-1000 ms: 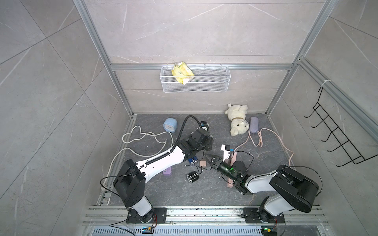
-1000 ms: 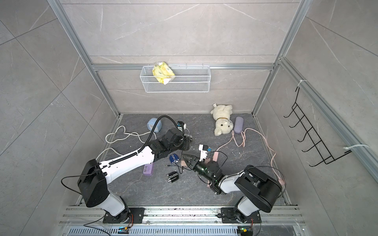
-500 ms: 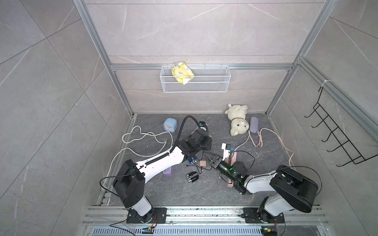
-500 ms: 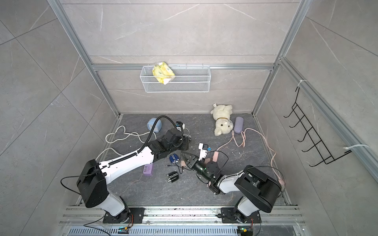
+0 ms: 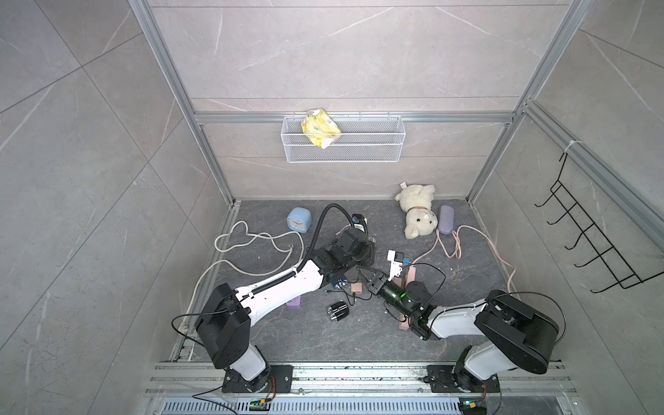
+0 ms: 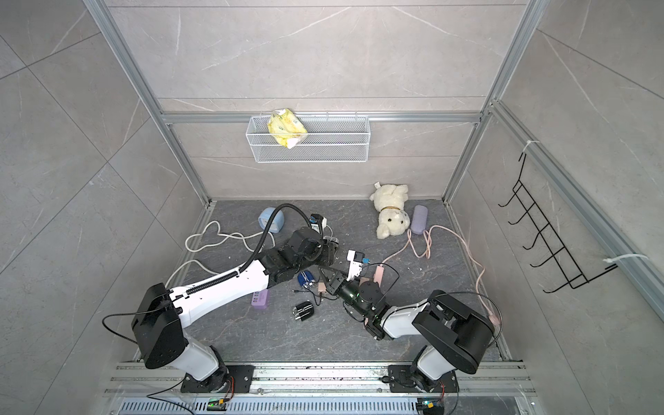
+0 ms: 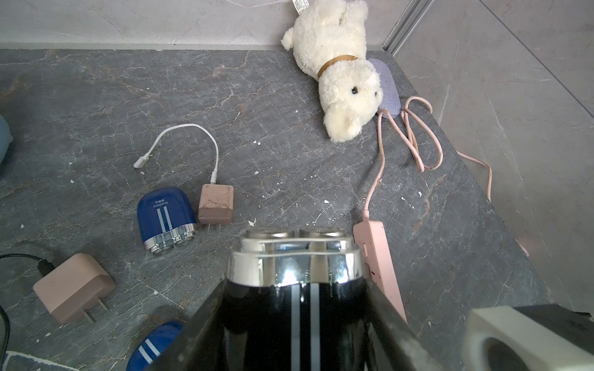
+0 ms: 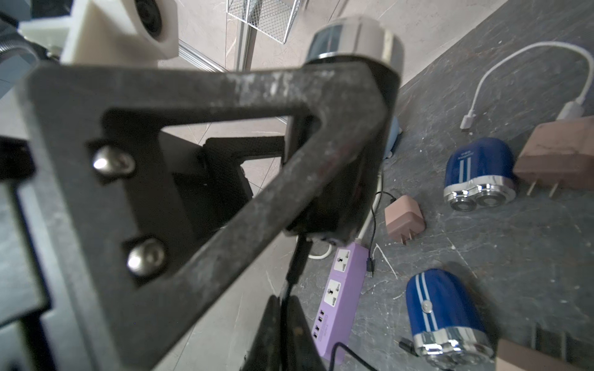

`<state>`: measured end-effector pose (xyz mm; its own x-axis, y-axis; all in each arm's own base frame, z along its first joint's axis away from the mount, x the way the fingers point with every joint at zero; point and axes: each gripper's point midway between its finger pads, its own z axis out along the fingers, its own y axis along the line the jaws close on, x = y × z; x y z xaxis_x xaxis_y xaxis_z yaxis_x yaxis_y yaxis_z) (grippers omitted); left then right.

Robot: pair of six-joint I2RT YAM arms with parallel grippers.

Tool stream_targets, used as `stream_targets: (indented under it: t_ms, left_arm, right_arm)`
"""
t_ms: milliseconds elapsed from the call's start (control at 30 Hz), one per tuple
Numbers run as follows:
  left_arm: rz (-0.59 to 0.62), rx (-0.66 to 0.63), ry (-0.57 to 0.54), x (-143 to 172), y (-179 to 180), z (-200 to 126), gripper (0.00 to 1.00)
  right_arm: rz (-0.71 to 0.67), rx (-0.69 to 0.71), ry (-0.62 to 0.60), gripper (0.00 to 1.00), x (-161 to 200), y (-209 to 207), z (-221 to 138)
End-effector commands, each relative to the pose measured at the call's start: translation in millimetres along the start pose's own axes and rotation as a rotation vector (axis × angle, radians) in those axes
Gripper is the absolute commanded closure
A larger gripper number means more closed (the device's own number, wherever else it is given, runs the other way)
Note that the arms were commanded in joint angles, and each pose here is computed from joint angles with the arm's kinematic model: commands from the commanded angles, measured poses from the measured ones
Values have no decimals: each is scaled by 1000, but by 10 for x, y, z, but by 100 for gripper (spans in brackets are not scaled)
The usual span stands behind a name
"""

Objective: Unplug the electric shaver
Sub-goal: Remove the charging cable from the electric shaver.

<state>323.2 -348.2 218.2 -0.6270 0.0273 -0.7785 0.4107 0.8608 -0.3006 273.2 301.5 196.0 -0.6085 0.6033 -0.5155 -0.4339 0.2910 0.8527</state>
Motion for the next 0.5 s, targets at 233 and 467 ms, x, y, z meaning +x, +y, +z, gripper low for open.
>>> stream_targets:
  t_ms: [233,467]
  left_arm:
    - [26,7,-140,-389,-61,-220,67]
    - [80,-11,-165,-527,-69,-190,79]
  right_arm:
    - [-27,-25,2,100,51,32,7]
    - [-30,-10,62,100,272,-3,36]
